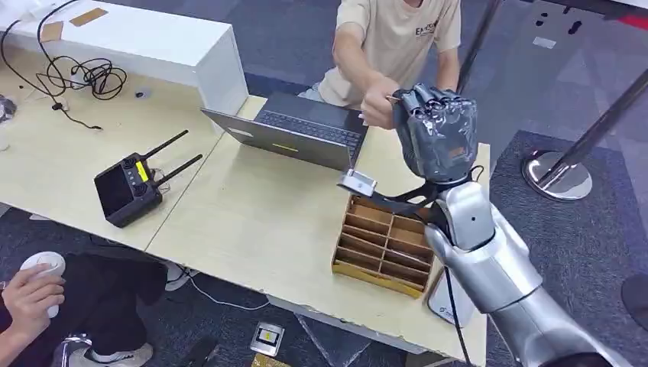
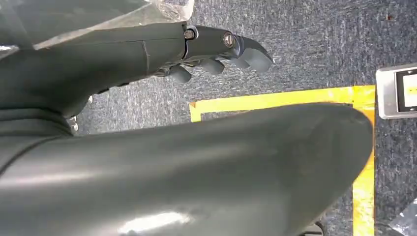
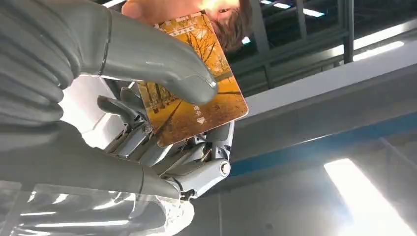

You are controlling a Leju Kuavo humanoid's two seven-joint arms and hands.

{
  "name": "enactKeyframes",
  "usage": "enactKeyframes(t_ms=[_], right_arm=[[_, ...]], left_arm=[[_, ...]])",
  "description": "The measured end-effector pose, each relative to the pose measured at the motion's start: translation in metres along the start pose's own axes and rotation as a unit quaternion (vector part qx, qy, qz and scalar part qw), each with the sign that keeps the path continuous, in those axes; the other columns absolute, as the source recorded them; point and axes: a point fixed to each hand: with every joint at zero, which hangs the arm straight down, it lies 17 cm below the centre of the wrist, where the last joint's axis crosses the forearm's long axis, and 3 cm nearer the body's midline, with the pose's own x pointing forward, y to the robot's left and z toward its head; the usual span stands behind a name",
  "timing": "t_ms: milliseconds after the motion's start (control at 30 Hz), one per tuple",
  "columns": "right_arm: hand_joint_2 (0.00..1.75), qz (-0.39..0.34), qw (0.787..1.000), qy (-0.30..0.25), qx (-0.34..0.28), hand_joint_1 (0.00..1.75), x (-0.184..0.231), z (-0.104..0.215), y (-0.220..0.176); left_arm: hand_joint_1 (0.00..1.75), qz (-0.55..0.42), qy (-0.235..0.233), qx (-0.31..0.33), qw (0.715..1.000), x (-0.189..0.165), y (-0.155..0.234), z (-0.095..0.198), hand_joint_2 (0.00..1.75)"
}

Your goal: Pass the card to the sensor for recognition and then transmit it.

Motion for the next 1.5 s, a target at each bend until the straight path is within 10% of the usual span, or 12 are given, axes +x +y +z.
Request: enactKeyframes(t_ms=[433,467,500,533,567,1167,1200,1433,1467,1500], right_arm=[[1.75,0.004,0.999,-0.019,0.030,1.75,0.010,0.009,0.024],[1.75,0.003,0.999,-0.018,0.033,0.58,0.010,0.011,0.026],[1.75,0.003,0.999,-0.018,0.037,0.00,0.010,0.012,0.028],[1.75,0.001,0.999,-0.016,0.040,0.00,0.010,0.014,0.031],[0.00,-0.003,0.999,-0.011,0.044,0.00,0.009,0.015,0.033],[0.00,-0.112,0.984,0.101,0.094,0.00,-0.022,0.038,0.070],[1.75,-0.118,0.982,0.108,0.096,0.00,-0.025,0.038,0.071],[1.75,-0.152,0.974,0.138,0.098,0.00,-0.039,0.042,0.064],[0.00,-0.164,0.971,0.145,0.101,0.00,-0.040,0.046,0.063],[0.00,-0.175,0.967,0.153,0.105,0.00,-0.043,0.050,0.062]], left_arm=[[0.00,-0.008,-0.001,-0.001,1.000,0.002,-0.001,0.000,0.00],[0.00,-0.008,-0.001,-0.001,1.000,0.003,-0.001,0.000,0.00],[0.00,-0.008,-0.001,-0.001,1.000,0.003,-0.001,0.000,0.00],[0.00,-0.009,-0.001,-0.001,1.000,0.003,-0.001,0.000,0.00],[0.00,-0.011,-0.002,-0.002,1.000,0.003,-0.001,0.000,0.00],[0.00,-0.014,-0.004,-0.003,1.000,0.004,-0.002,0.000,0.00],[0.00,-0.014,-0.003,-0.003,1.000,0.004,-0.002,0.000,0.00],[0.00,-0.007,0.000,0.000,1.000,0.000,-0.001,0.000,0.00],[0.00,-0.006,-0.002,0.001,1.000,0.000,0.000,0.000,0.00],[0.00,-0.004,-0.003,0.001,1.000,-0.001,0.000,0.000,0.00]])
